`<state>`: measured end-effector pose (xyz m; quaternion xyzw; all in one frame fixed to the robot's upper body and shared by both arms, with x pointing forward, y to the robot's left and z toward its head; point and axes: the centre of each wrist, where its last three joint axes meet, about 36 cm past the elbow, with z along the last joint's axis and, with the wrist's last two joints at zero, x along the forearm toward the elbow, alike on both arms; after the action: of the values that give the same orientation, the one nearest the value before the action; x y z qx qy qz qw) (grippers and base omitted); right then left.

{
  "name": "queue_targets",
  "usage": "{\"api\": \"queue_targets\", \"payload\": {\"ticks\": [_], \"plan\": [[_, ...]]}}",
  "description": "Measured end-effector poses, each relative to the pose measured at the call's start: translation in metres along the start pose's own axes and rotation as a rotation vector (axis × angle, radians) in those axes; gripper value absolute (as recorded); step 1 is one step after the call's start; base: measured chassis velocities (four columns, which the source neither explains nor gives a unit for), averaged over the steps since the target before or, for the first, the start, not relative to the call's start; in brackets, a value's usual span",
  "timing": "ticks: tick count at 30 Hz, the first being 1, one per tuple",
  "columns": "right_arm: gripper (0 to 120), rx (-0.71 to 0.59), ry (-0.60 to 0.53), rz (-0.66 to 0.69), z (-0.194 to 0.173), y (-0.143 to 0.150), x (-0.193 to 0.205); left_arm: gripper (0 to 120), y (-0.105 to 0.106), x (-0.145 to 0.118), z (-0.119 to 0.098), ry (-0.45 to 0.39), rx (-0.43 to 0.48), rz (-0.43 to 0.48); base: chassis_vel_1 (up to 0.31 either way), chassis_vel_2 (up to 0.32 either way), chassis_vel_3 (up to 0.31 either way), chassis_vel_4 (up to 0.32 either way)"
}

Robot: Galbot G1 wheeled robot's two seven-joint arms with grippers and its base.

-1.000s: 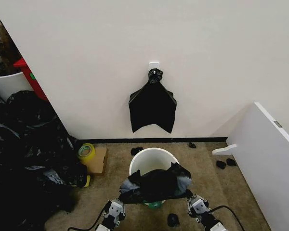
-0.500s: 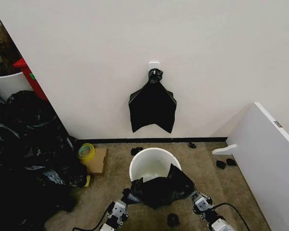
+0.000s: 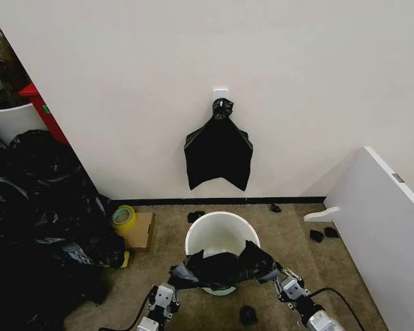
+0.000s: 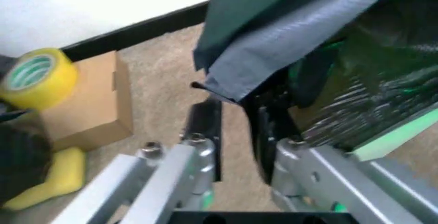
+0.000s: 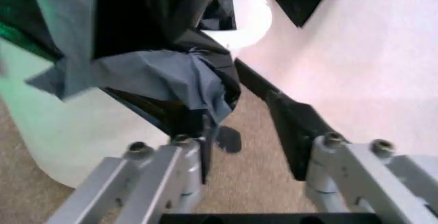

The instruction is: Place the garbage bag over the trash bin.

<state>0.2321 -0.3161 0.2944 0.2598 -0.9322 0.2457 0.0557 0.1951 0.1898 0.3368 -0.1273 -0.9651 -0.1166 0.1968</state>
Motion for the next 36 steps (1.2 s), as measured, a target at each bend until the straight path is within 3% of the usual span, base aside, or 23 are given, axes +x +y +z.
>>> {"api": "queue_targets", "payload": {"ticks": [2, 9, 13, 14, 15, 19, 29, 36], "plan": [[36, 0.008, -0.019, -0.016, 0.003, -0.003, 0.002, 25, 0.002, 0.002, -0.003, -0.002, -0.012, -0.007, 0.000, 0.000, 0.000, 0.000], [64, 0.133, -0.254, -0.205, 0.026, -0.049, 0.011, 57, 0.037, 0.024, -0.026, -0.060, -0.128, -0.053, 0.000, 0.000, 0.000, 0.000], [78, 0.211, -0.342, -0.247, 0.028, -0.069, 0.006, 71, 0.052, 0.035, -0.037, -0.093, -0.181, -0.056, 0.000, 0.000, 0.000, 0.000], [86, 0.227, -0.364, -0.250, 0.029, -0.073, 0.004, 75, 0.056, 0.038, -0.040, -0.105, -0.198, -0.052, 0.000, 0.000, 0.000, 0.000], [86, 0.227, -0.364, -0.250, 0.029, -0.073, 0.004, 75, 0.056, 0.038, -0.040, -0.105, -0.198, -0.052, 0.000, 0.000, 0.000, 0.000], [99, 0.258, -0.389, -0.250, 0.036, -0.079, 0.002, 94, 0.063, 0.048, -0.045, -0.130, -0.238, -0.037, 0.000, 0.000, 0.000, 0.000], [100, 0.244, -0.361, -0.244, 0.045, -0.073, 0.009, 100, 0.073, 0.055, -0.043, -0.153, -0.292, -0.051, 0.000, 0.000, 0.000, 0.000], [100, 0.265, -0.324, -0.194, 0.059, -0.090, 0.005, 100, 0.085, 0.041, -0.036, -0.159, -0.306, -0.086, 0.000, 0.000, 0.000, 0.000]]}}
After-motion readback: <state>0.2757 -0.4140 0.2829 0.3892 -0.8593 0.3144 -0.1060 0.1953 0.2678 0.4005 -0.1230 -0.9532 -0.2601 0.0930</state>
